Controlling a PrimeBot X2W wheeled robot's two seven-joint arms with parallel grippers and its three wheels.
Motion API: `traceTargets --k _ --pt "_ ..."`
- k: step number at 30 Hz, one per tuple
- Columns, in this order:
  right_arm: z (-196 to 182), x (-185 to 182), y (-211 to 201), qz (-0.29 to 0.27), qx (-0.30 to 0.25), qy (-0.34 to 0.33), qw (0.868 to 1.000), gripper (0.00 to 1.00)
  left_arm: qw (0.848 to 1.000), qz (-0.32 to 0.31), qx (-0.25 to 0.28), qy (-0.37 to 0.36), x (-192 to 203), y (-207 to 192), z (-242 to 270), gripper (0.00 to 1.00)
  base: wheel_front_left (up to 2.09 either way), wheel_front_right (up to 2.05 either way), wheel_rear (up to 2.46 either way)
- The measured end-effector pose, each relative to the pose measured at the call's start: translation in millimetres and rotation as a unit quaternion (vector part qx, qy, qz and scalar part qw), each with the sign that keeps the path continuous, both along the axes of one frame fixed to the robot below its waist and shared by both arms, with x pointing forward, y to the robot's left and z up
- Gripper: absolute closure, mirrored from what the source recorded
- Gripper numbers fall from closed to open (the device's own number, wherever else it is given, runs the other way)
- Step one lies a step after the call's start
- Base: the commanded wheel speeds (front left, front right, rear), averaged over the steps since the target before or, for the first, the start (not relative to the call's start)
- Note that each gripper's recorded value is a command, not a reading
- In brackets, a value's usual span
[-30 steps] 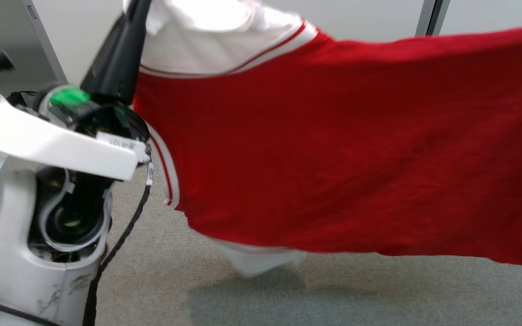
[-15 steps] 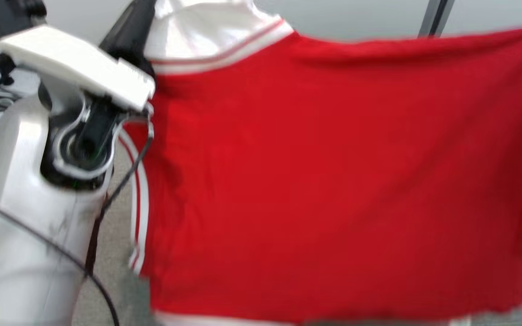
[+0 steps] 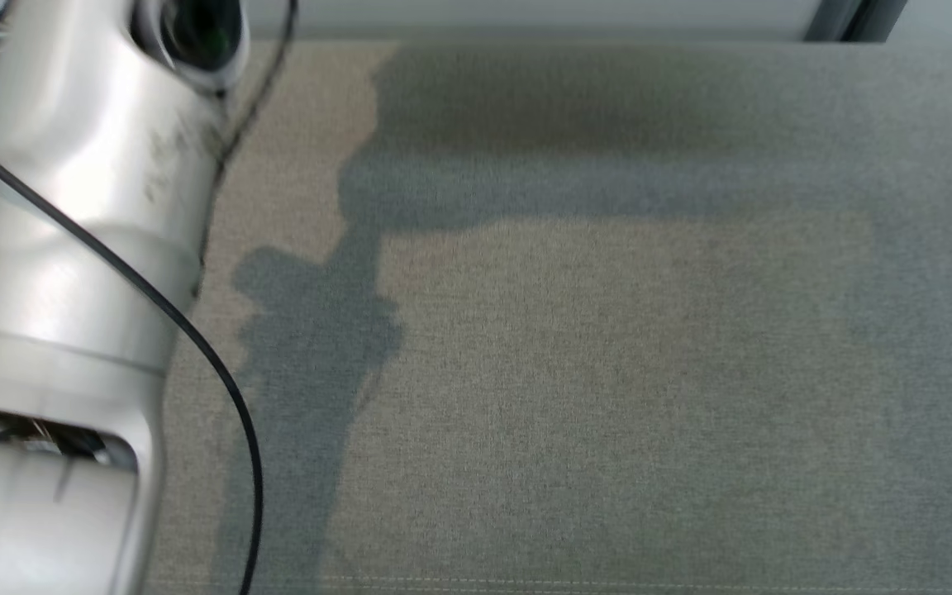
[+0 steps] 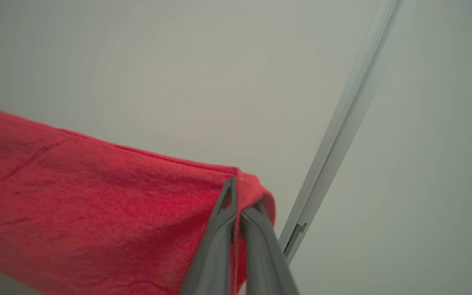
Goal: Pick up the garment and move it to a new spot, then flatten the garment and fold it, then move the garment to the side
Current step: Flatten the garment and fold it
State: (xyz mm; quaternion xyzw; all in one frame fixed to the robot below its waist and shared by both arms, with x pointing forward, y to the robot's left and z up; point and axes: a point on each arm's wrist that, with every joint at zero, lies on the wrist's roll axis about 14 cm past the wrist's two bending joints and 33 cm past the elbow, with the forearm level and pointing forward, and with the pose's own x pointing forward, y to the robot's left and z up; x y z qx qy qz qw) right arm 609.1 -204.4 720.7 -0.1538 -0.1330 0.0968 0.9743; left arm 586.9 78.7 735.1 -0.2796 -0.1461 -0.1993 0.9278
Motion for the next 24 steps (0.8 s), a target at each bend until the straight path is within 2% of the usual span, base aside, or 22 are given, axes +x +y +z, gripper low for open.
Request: traceTargets --k 3,4,5,9,12,14,17,24 --pt "-85 12 -4 -0.003 -0.005 0.083 0.997 1.0 0.994 -0.004 0.017 0.108 9 -5 -107 1.0 0.0 0.0 0.0" --pt "-85 12 -4 -0.003 -0.005 0.083 0.997 1.0 0.994 -0.004 0.017 0.108 9 -5 -107 1.0 0.0 0.0 0.0" --pt "-113 13 -6 -0.005 -0.001 0.11 0.994 1.0 0.99 -0.007 0.016 0.14 7 -7 -140 1.0 0.0 0.0 0.0" --pt "-211 0 -21 -0.026 0.022 0.206 0.978 1.0 0.97 -0.008 -0.002 0.242 -13 -10 -243 1.0 0.0 0.0 0.0" --pt "-266 -26 -25 -0.037 0.039 0.268 0.962 1.0 0.956 -0.014 -0.015 0.294 -36 -16 -289 1.0 0.0 0.0 0.0" --pt "-284 -42 -32 -0.048 0.05 0.289 0.955 1.0 0.951 -0.02 -0.023 0.307 -49 -22 -301 1.0 0.0 0.0 0.0" --pt "-288 -56 -41 -0.059 0.071 0.293 0.952 1.0 0.95 -0.023 -0.044 0.309 -61 -24 -301 1.0 0.0 0.0 0.0" --pt "-295 -95 -43 -0.069 0.13 0.3 0.942 1.0 0.944 -0.024 -0.022 0.328 -104 -14 -319 1.0 0.0 0.0 0.0"
